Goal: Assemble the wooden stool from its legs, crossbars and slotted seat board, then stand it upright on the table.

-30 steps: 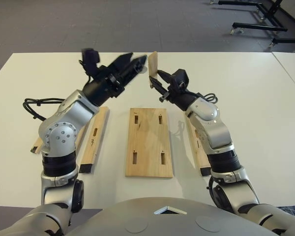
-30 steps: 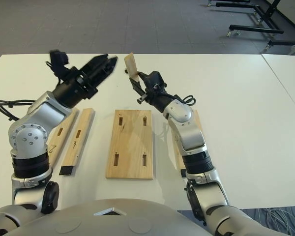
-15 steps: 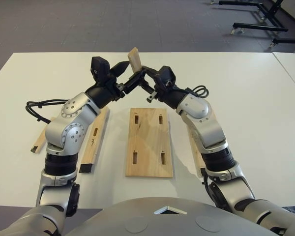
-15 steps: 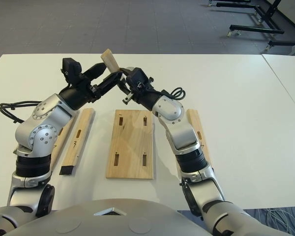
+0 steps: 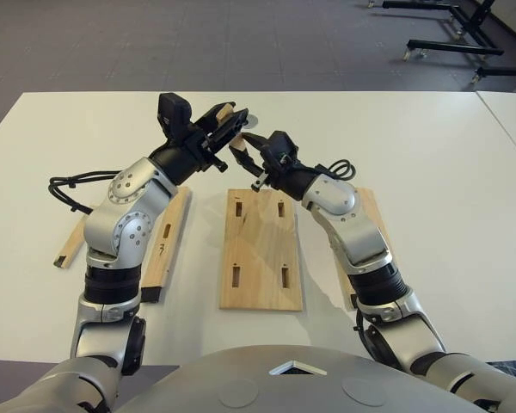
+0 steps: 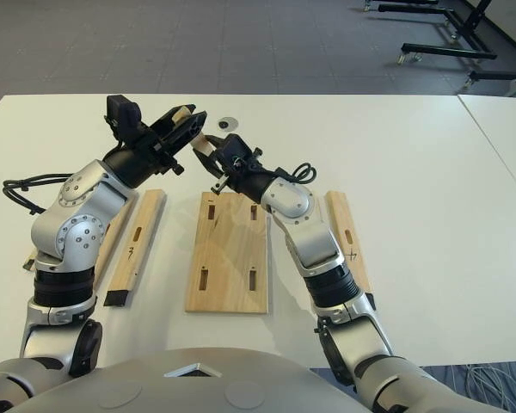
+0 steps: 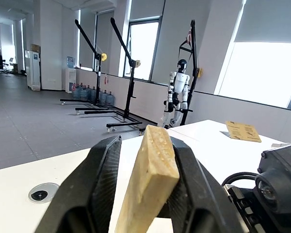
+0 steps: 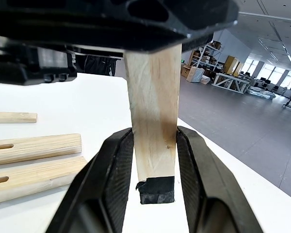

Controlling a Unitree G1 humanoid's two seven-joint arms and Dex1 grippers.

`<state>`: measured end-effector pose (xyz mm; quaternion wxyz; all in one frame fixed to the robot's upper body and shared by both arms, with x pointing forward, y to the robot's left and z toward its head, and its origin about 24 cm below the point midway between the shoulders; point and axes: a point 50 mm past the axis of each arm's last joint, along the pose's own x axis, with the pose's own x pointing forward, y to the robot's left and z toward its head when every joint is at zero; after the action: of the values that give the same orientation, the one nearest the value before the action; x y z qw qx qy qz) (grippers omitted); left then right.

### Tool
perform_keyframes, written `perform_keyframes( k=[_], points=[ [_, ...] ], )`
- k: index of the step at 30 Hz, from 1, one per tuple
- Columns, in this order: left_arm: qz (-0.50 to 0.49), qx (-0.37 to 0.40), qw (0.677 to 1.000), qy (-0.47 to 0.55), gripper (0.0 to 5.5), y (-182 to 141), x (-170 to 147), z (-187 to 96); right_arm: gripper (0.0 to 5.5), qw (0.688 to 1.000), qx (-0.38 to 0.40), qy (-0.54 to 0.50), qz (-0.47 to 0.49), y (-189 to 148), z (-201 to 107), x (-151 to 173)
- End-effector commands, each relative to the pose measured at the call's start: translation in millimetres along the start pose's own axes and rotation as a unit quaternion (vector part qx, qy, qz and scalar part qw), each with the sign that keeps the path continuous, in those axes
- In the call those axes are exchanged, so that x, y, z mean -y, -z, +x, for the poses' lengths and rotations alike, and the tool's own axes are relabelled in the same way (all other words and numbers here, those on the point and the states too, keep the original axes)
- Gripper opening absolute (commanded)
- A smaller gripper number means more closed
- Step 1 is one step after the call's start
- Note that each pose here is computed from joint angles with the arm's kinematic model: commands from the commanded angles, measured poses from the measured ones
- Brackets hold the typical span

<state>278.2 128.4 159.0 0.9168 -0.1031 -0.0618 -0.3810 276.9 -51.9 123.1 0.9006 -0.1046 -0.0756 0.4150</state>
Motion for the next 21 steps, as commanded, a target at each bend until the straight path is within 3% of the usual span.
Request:
perform_keyframes(
  k=[1,4,16,19,21],
  points=[
    [0.018,0.012,1.0,-0.001,0.75,-4.4,-2.5,-1.0,1.29,1.0,0.005,-0.009,0.006,-2.7,-0.9,-0.7],
    [0.027,0.01,1.0,0.004,0.39,-3.8,-2.0,-1.9,1.29,1.0,0.01,-0.005,0.016,-2.8,-1.6,-0.3],
    [0.029,0.021,0.999,-0.002,0.38,-2.7,-6.8,-8.6,1.29,0.998,0.028,0.001,0.062,-8.2,-2.4,-1.6],
    [0.035,0.023,0.999,-0.017,0.38,-4.5,-12.3,-11.7,1.97,0.996,0.038,-0.003,0.081,-10.9,-8.8,2.7],
    [0.078,0.009,0.995,-0.054,0.38,-7.3,-22.4,-11.3,2.35,0.991,0.055,-0.065,0.099,-18.2,-23.0,-2.1]
  ],
)
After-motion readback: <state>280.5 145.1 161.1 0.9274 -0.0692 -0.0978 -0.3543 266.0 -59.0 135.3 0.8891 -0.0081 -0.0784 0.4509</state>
